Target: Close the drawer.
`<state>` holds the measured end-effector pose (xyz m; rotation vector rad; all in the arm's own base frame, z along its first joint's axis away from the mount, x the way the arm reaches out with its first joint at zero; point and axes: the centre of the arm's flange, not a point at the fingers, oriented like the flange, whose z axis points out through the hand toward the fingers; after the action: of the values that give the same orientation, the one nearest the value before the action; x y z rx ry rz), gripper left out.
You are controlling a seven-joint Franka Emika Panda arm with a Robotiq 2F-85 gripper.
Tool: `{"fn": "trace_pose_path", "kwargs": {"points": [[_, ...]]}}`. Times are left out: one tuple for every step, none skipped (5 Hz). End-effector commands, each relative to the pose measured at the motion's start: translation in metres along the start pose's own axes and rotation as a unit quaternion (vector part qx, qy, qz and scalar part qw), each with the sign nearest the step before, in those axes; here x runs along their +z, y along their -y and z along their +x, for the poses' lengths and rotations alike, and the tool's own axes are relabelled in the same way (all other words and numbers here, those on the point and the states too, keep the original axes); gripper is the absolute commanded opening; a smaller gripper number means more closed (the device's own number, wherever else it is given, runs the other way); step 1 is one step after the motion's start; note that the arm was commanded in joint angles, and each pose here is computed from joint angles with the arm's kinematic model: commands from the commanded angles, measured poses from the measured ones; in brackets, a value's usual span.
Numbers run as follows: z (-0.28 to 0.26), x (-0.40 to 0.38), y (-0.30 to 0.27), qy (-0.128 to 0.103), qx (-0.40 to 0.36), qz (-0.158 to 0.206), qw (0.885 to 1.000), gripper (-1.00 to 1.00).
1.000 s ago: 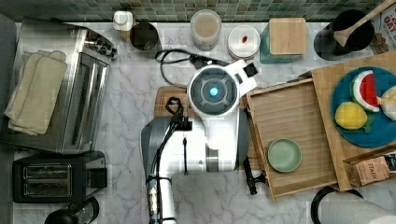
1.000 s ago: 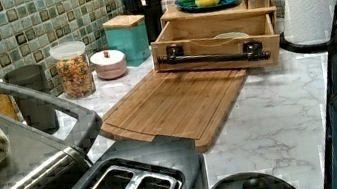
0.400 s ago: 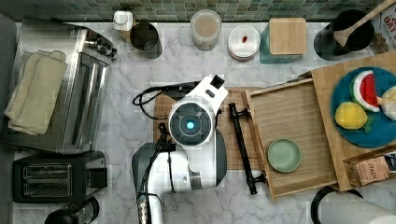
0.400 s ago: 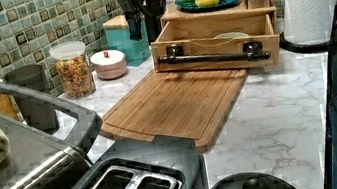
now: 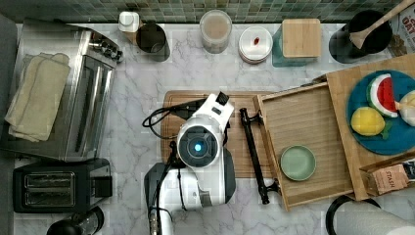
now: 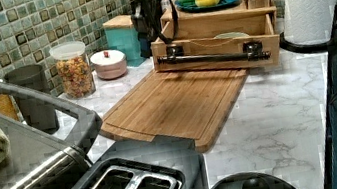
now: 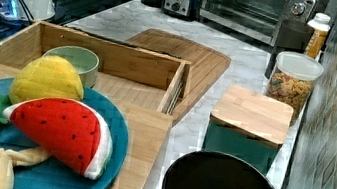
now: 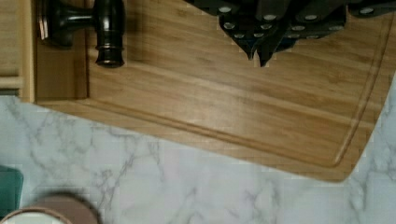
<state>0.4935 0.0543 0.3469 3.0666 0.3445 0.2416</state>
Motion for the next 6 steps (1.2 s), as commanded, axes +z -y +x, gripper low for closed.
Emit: {"fn": "trace_pose_path", "kwargs": {"points": [[-0.059, 0.023, -0.026, 0.042, -0.042, -0.023, 0.998, -1.00], [-0.074, 0.026, -0.041, 0.029, -0.049, -0.032, 0.998, -1.00], [-0.075, 0.031, -0.059, 0.025, -0.053, -0.027, 0.998, -1.00], [-0.077, 0.034, -0.081, 0.023, -0.057, -0.027, 0.998, -1.00], [-0.074, 0.034, -0.110, 0.030, -0.069, -0.021, 0.997, -1.00], [-0.073, 0.041, -0.139, 0.037, -0.072, -0.010, 0.997, -1.00]]}}
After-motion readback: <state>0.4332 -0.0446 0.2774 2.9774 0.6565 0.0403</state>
